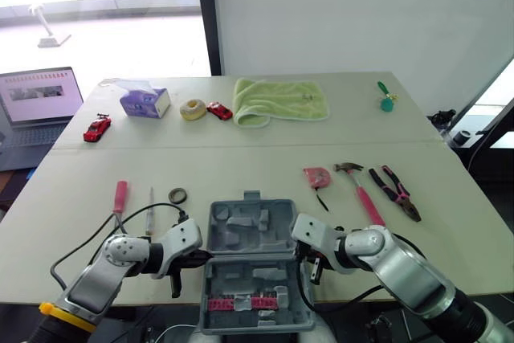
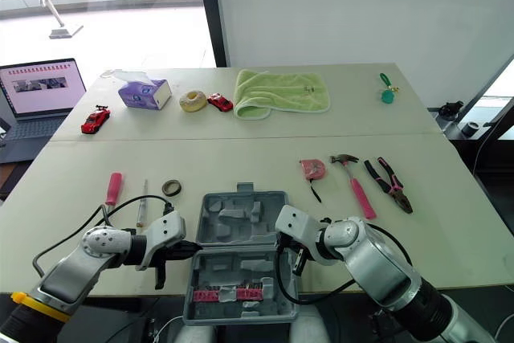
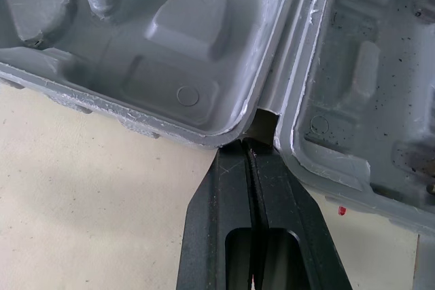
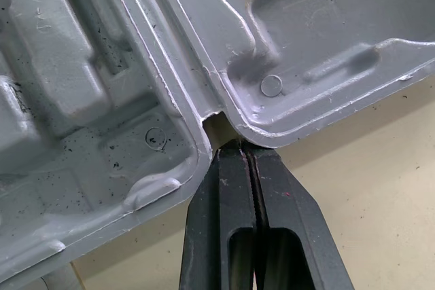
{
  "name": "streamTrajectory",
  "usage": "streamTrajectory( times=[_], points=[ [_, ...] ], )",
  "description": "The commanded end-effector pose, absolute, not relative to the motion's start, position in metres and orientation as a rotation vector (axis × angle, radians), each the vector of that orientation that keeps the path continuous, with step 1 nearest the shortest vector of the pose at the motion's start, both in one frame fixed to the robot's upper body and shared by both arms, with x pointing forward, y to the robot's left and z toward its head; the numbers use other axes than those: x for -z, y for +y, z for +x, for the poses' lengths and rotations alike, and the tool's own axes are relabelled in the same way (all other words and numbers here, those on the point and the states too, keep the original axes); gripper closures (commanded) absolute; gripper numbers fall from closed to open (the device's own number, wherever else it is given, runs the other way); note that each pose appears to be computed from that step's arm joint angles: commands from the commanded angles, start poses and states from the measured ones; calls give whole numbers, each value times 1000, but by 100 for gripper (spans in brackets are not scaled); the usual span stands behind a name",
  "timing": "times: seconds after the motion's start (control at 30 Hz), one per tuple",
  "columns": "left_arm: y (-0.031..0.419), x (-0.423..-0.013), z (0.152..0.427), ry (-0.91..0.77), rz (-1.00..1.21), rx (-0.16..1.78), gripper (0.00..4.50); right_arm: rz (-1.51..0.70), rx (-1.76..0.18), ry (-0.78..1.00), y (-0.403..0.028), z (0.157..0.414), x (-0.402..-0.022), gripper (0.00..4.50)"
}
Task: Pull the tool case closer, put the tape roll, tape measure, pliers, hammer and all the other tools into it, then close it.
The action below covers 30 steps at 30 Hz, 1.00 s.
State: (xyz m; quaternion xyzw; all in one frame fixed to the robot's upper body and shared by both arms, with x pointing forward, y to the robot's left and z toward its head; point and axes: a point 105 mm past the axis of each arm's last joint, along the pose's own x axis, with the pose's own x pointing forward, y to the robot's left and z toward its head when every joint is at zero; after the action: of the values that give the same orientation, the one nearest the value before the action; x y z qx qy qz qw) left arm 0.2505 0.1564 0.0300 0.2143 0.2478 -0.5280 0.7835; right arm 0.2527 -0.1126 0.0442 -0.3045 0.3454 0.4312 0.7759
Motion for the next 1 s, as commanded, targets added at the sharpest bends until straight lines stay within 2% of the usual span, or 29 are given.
streamTrajectory(
  times=[0.03,0.27,0.4,0.5,0.57,0.67,0.77,0.8,0.83,0.87,0.9,1.0],
  points=[
    [154,-34,248,511,474,1153,450,-666,-964,726,-109,251,-44,445],
    [190,-45,256,525,490,1044,450,-705,-812,747,-166,259,-56,445],
    [244,-69,266,518,443,860,450,-631,-742,668,-215,248,-88,445],
    [279,-86,266,478,344,742,450,-515,-599,553,-256,245,-112,445],
    [316,-104,271,396,225,579,450,-456,-503,474,-287,236,-129,394],
    [367,-108,265,380,211,383,371,-356,-375,424,-330,215,-142,281],
    [410,-104,250,386,169,224,211,-348,-267,376,-364,195,-151,120],
    [424,-101,243,390,156,163,173,-347,-237,369,-375,188,-152,83],
    [442,-95,232,412,154,88,110,-346,-202,373,-389,179,-150,22],
    [455,-89,223,440,151,24,67,-348,-181,379,-398,173,-147,0],
    [462,-84,218,458,150,-11,15,-352,-172,382,-404,170,-145,0],
    [471,-73,209,497,179,-50,6,-349,-161,385,-410,167,-138,0]
  ],
)
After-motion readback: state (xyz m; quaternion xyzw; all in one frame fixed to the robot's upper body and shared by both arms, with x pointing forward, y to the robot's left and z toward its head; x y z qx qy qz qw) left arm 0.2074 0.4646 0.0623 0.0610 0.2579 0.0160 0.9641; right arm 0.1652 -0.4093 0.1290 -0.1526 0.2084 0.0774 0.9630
